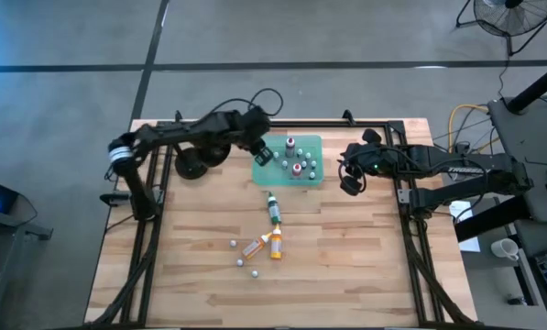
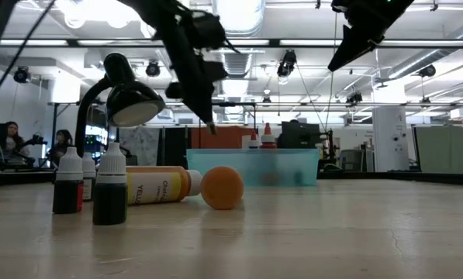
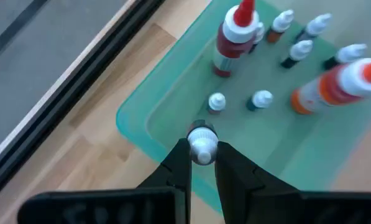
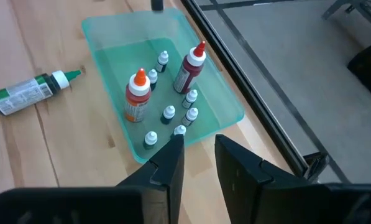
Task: Pick & Place food coloring
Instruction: Put the top left small green food coloring bottle into the bin
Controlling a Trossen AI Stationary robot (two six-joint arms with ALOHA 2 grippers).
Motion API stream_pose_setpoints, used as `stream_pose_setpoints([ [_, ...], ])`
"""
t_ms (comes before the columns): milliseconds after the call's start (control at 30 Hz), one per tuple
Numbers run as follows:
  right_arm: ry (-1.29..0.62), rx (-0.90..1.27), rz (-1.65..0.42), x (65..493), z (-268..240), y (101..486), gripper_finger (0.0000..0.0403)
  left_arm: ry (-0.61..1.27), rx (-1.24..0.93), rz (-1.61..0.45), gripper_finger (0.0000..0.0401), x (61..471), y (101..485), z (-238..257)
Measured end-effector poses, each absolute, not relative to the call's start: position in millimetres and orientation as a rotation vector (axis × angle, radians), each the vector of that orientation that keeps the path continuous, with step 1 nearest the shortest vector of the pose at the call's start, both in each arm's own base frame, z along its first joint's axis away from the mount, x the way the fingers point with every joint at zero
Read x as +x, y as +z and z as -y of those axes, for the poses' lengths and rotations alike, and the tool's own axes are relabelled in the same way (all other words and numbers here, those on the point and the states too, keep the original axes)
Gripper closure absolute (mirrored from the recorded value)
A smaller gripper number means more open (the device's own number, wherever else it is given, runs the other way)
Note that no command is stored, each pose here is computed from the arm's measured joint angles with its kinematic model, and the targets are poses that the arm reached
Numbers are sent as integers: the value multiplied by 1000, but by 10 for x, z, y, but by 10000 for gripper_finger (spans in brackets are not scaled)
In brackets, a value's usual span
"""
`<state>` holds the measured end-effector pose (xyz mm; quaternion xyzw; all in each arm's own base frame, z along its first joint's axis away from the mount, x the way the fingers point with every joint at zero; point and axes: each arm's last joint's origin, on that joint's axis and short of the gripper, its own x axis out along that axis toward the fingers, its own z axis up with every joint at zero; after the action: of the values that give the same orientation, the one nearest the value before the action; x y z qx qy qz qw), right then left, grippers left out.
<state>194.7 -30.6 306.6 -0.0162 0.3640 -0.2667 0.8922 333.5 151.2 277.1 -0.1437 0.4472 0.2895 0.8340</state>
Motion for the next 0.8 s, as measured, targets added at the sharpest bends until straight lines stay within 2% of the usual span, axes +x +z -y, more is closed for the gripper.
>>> stream_pose_setpoints([
  [200,-576,21,-739,1947,306,3065,321,574,-264,-1036,375,3638,2497,-1630],
  [467,-578,27,-738,1947,305,3064,321,576,-251,-1179,376,3708,2081,-1736],
  [633,-577,24,-739,1947,307,3064,321,561,-226,-1194,374,3717,2017,-1746],
  [800,-576,22,-739,1947,307,3064,321,613,-158,-1178,348,3735,2010,-1792],
])
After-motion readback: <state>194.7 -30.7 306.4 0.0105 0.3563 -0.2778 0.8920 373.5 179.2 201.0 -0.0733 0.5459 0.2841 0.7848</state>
